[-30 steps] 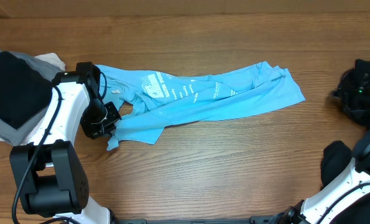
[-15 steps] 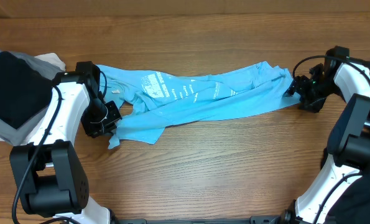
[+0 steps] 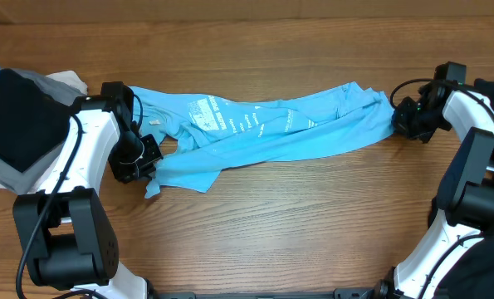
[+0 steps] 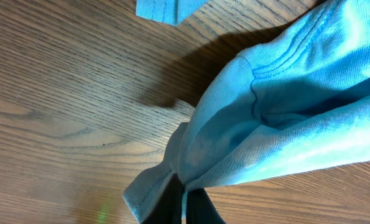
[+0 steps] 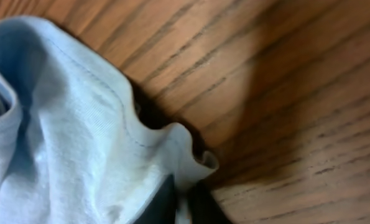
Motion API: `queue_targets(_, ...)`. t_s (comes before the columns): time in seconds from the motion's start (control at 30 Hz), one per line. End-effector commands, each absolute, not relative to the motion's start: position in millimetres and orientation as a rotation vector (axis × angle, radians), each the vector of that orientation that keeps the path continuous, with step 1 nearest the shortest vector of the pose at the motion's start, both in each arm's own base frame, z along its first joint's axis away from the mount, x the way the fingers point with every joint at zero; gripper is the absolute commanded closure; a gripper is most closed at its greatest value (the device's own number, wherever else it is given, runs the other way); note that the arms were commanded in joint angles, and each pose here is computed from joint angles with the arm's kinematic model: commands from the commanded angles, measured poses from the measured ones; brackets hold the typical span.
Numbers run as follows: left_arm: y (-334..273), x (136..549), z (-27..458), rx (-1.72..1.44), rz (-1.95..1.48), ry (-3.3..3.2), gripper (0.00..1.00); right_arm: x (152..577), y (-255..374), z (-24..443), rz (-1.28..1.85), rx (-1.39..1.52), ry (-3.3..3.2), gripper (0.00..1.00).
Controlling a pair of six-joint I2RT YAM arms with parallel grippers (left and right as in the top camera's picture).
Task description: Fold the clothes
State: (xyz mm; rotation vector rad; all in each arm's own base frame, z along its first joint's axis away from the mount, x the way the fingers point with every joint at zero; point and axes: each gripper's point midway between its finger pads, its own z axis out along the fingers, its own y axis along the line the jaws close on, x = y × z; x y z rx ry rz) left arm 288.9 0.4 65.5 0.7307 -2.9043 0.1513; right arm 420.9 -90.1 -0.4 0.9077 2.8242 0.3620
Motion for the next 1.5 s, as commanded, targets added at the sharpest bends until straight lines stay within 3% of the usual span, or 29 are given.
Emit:
queue_targets(0.0,0.0,288.8,71.6,0.707,0.172,-2.931,0.96,398.3,-81.1,-33.7,0.343,0.938,2.924,0.96)
queue_targets(0.2,-6.3,291.9,74.1,0.667,0.235,-2.944,0.96,395.0,-80.3,-18.5,0.347,0.952,2.951,0.96)
queue_targets(0.37,-22.3,309.2,105.6,0.549,0.424,-3.045,0.96,404.3,-83.0,41.4,0.341,0.909,2.894,0.96)
queue_targets(0.53,-37.5,332.6,187.6,0.364,0.66,-3.295,0.96,406.3,-87.5,145.8,0.319,0.81,2.737,0.96)
queue_targets(0.67,-38.6,342.2,293.0,0.265,0.776,-3.603,0.96,389.5,-92.1,255.9,0.285,0.742,2.532,0.96)
queue_targets(0.9,-40.6,316.0,404.2,0.217,0.909,-3.895,0.96,340.8,-86.1,382.6,0.236,0.657,2.266,0.96)
queue_targets(1.07,-28.0,290.4,446.7,0.334,0.863,-4.046,0.96,307.4,-74.4,448.7,0.206,0.58,2.093,0.96)
queue_targets(1.27,5.2,271.0,477.8,0.688,0.738,-4.167,0.96,287.3,-80.2,486.2,0.118,0.582,1.969,0.96)
queue_targets(1.47,5.3,300.4,453.9,0.697,0.818,-4.043,0.96,328.8,-92.2,446.7,0.148,0.622,2.096,0.96)
